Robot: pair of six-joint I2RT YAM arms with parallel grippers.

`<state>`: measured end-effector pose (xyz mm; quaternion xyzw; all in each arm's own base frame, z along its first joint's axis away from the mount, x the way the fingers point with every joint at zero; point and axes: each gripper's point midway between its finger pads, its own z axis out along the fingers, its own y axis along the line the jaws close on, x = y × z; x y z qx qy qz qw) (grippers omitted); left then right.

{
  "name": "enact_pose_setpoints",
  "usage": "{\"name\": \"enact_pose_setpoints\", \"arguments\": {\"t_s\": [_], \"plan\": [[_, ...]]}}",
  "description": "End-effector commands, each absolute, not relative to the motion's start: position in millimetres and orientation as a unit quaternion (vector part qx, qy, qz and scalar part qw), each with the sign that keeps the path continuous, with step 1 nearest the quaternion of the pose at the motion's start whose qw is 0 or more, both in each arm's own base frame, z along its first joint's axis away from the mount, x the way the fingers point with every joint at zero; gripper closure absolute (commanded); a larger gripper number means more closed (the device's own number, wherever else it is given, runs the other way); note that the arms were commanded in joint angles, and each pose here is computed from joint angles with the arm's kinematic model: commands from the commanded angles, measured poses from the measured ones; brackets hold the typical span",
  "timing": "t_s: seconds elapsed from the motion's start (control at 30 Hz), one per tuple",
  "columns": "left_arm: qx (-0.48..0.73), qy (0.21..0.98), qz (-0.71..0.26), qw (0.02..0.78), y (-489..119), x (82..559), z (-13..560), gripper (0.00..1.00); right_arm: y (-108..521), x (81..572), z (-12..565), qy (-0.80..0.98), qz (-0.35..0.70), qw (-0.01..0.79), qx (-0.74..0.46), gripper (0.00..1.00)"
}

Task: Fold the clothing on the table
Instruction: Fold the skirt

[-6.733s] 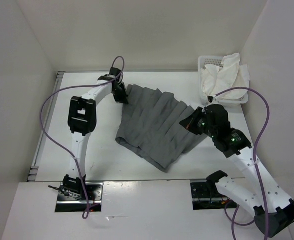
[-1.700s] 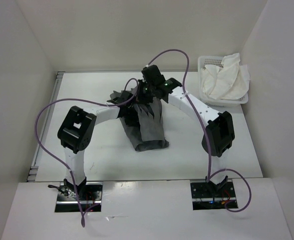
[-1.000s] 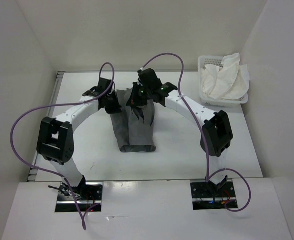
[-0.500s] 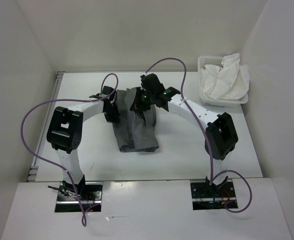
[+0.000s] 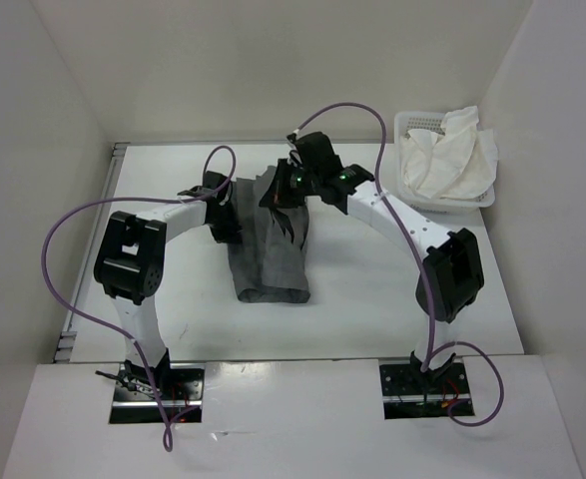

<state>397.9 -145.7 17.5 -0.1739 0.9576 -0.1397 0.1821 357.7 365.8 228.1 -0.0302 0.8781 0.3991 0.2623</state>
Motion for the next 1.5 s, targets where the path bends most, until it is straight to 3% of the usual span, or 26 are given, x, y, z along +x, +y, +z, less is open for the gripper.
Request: {"name": "enact_pose_setpoints", "arguments": {"t_s": [0.0,0.23,0.9,1.0,1.27,1.33,1.37,1.4,1.47], "plan": [[-0.173,0.968,-0.114,0.143,-139.1,377.8,-11.3,1.00,389.5,363.7,268.6,0.840,0.459,0.282,-0.059,1.00],[-0.173,0.968,-0.114,0.143,-139.1,377.8,-11.3,1.00,427.7,373.6,282.5,0.822,0.493,0.273,-0.077,1.00],[-0.191,0.962,-0.112,0.157,-126.7,381.3,1.1,1.00,477.7,304.7,159.8,0.841,0.507,0.122,-0.145,1.00],[-0.196,0.960,-0.115,0.165,-122.7,383.1,9.9,1.00,488.6,304.4,160.1,0.818,0.534,0.121,-0.176,0.75],[-0.198,0.958,-0.124,0.166,-122.0,382.1,15.4,1.00,494.2,336.5,206.9,0.776,0.568,0.192,-0.194,0.85],[-0.197,0.957,-0.126,0.170,-122.4,384.2,16.0,1.00,493.3,350.7,207.2,0.780,0.560,0.212,-0.180,0.77],[-0.198,0.958,-0.124,0.165,-121.6,380.0,12.5,1.00,495.5,356.5,208.0,0.779,0.559,0.223,-0.177,0.65],[-0.198,0.958,-0.124,0.165,-121.9,381.6,9.7,1.00,496.9,363.1,201.3,0.782,0.553,0.232,-0.170,0.40],[-0.201,0.957,-0.129,0.163,-124.0,381.2,10.2,1.00,490.6,379.7,204.4,0.782,0.555,0.235,-0.159,0.38]]}}
